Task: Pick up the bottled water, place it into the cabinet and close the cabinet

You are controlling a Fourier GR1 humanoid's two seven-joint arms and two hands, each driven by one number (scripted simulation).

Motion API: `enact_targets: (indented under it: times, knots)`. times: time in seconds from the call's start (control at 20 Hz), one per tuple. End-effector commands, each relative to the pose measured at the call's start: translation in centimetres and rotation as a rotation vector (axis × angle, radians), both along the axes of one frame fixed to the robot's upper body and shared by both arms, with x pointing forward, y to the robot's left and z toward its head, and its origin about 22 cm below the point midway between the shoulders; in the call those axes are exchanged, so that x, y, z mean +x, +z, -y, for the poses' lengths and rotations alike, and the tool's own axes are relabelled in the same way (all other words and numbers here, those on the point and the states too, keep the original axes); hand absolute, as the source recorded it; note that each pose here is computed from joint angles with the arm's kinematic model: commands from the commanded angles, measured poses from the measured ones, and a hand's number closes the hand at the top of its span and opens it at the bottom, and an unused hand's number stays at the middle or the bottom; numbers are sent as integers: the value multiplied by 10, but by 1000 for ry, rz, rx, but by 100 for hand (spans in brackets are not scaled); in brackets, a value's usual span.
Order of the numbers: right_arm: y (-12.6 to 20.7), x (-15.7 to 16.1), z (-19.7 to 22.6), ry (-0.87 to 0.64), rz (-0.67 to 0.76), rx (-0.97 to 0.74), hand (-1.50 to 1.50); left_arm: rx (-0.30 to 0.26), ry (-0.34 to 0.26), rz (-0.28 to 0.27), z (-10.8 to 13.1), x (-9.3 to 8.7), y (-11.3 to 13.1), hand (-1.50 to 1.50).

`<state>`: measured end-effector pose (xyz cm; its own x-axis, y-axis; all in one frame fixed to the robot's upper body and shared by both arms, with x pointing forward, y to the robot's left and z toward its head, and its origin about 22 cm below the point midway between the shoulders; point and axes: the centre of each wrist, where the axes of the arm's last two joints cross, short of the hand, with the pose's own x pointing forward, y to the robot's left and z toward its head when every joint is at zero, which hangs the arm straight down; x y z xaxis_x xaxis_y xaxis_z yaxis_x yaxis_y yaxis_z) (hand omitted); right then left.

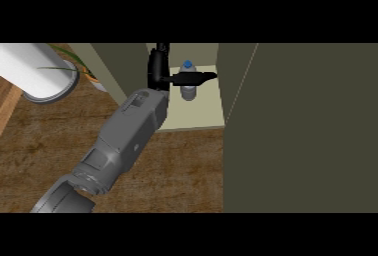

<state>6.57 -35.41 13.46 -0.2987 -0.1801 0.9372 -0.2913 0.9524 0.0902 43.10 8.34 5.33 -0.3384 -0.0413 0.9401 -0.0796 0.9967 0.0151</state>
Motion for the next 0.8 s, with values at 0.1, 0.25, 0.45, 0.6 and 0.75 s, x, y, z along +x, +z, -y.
enact_targets:
  times: [0.1,0.25,0.45,0.6,0.75]
  knots:
    - [28,-4,-20,2,39,-54,-150,-67,-40,-5,11,-14,-1,-150]
    - [23,-5,-13,-24,15,-64,-150,-104,-108,-38,9,-39,-29,-150]
    - [17,-12,-22,-35,27,-51,-150,-133,-130,-27,20,-70,-42,-150]
    - [17,-12,-18,-41,19,-56,-150,-167,-181,-35,23,-98,-52,-150]
    - [30,-21,-22,-46,15,-60,-150,-193,-183,-41,28,-121,-49,-150]
